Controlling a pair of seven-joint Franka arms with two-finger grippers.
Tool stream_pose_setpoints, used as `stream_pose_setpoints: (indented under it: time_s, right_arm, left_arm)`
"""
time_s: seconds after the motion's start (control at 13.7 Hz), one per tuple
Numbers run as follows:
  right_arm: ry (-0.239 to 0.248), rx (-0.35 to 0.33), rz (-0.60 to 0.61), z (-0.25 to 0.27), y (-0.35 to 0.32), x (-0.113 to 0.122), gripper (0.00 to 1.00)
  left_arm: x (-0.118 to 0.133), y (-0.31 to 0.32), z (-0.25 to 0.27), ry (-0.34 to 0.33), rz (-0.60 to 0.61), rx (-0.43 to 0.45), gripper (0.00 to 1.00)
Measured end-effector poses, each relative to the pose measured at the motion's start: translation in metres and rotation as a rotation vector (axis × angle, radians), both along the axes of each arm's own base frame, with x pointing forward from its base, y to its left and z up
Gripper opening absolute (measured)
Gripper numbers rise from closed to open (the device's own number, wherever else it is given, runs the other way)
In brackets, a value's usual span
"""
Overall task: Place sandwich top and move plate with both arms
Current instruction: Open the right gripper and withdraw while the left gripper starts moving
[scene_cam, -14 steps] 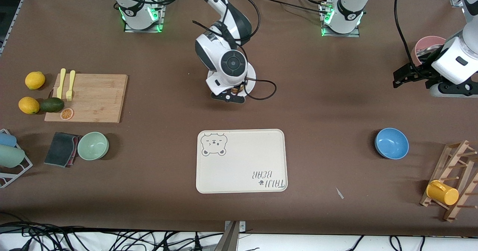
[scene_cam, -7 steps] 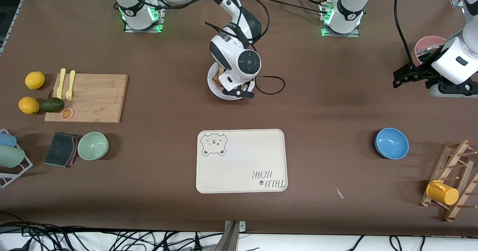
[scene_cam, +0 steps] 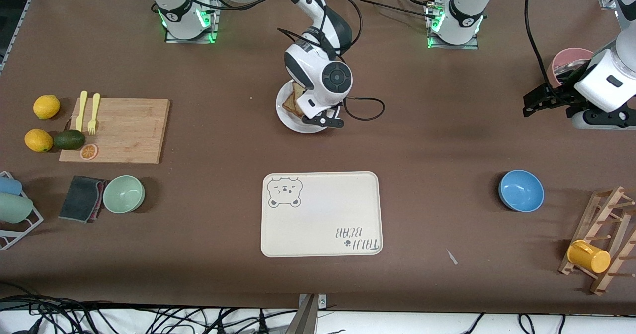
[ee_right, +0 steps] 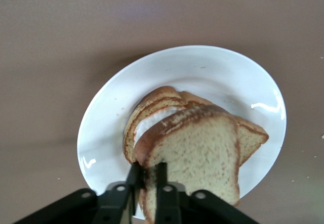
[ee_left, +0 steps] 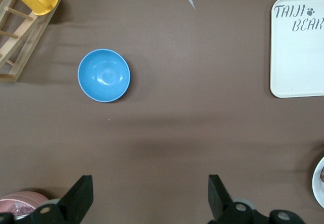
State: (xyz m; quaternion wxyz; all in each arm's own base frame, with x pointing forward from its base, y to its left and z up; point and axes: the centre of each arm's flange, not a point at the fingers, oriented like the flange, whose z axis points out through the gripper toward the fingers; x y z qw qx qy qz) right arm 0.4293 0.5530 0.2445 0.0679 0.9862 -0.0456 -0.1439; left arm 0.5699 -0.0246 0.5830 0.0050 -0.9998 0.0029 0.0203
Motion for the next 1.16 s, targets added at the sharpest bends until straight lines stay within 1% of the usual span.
stream_pose_setpoints:
  time_s: [0.07, 0.15, 0.22, 0.29, 0.51, 0.58, 0.73, 0.87, 1.02, 1.16]
  right_arm:
    - [-0.002, 0.000, -0.002, 0.000, -0.001, 0.001, 0.32]
    - [-0.007, 0.000, -0.006, 0.002, -0.002, 0.004, 0.44]
    - [-0.012, 0.001, -0.010, 0.004, -0.003, 0.007, 0.53]
    - [-0.020, 0.002, -0.016, 0.006, -0.005, 0.012, 0.65]
    - [-0.054, 0.011, -0.041, 0.031, -0.020, 0.037, 0.98]
    - [-0.060, 0.013, -0.042, 0.045, -0.030, 0.049, 1.00]
    - [-0.057, 0.028, -0.021, 0.076, -0.061, 0.074, 1.00]
    - [-0.065, 0.047, -0.005, 0.111, -0.099, 0.102, 1.00]
    - [-0.047, 0.054, 0.034, 0.138, -0.146, 0.127, 1.00]
    - [-0.027, 0.079, 0.070, 0.158, -0.199, 0.153, 1.00]
  left_arm:
    - [0.000, 0.000, 0.000, 0.000, 0.000, 0.000, 1.00]
    - [0.000, 0.000, -0.001, 0.002, 0.000, 0.000, 1.00]
    - [0.001, 0.000, -0.002, 0.003, 0.001, 0.000, 1.00]
    - [0.001, 0.001, -0.002, 0.004, 0.001, 0.000, 1.00]
    - [0.001, 0.002, -0.003, 0.005, 0.003, 0.000, 1.00]
    - [0.001, 0.002, -0.003, 0.006, 0.004, 0.000, 1.00]
    - [0.002, 0.002, -0.004, 0.007, 0.005, 0.001, 1.00]
    - [0.003, 0.003, -0.006, 0.011, 0.007, 0.001, 1.00]
    - [0.004, 0.004, -0.008, 0.014, 0.009, 0.001, 1.00]
    - [0.004, 0.004, -0.009, 0.016, 0.009, 0.001, 1.00]
